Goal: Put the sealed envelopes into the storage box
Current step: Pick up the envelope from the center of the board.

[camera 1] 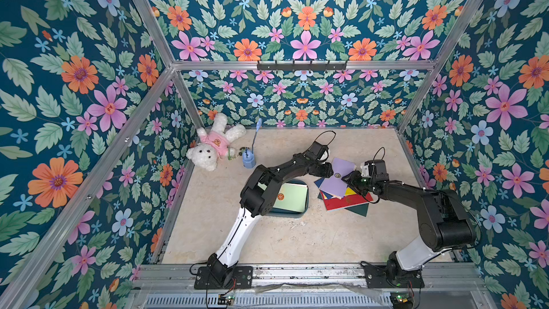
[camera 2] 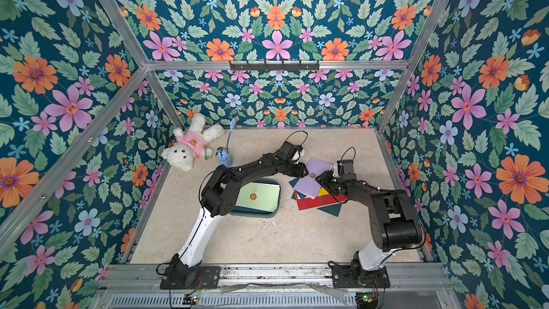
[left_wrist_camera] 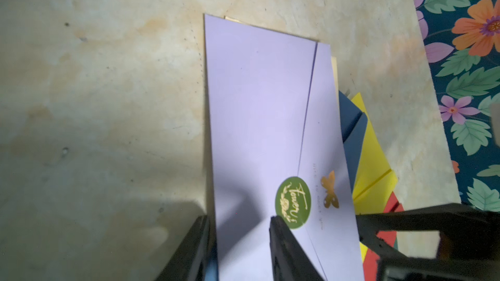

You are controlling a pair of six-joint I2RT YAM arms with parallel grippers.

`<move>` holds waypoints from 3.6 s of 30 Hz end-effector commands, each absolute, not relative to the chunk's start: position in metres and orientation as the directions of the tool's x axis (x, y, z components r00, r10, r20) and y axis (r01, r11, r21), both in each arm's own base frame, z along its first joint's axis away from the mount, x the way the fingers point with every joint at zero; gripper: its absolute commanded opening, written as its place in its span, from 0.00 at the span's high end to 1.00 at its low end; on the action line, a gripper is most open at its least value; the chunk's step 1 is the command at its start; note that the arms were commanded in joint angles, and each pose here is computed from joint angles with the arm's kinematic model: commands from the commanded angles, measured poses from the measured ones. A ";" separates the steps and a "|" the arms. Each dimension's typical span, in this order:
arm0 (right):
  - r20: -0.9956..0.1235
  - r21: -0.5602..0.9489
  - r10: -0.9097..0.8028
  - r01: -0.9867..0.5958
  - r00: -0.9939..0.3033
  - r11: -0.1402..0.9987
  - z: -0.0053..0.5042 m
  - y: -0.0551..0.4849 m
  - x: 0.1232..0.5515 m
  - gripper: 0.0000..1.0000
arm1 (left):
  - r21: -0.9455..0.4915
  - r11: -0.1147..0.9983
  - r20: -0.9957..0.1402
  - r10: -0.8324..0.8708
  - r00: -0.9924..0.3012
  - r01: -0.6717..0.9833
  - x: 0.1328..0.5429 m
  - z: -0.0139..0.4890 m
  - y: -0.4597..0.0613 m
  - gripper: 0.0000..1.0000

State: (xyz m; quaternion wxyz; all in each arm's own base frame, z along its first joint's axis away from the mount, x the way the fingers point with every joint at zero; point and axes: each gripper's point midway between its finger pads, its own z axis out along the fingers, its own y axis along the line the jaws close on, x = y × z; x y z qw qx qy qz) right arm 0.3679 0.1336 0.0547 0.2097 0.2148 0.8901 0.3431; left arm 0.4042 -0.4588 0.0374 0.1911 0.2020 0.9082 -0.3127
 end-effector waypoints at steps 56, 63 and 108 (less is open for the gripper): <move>-0.146 0.712 0.621 0.354 -0.771 0.606 0.021 0.119 0.382 0.48 | -0.443 0.774 -0.368 0.303 -0.879 0.452 0.383 -0.007 -0.436 0.56; -0.106 0.768 0.656 0.357 -0.748 0.532 0.028 0.118 0.383 0.48 | -0.447 0.773 -0.358 0.306 -0.882 0.449 0.381 -0.012 -0.435 0.57; -0.102 0.847 0.696 0.305 -0.711 0.435 0.060 0.103 0.389 0.48 | -0.450 0.775 -0.341 0.310 -0.887 0.444 0.375 -0.022 -0.432 0.59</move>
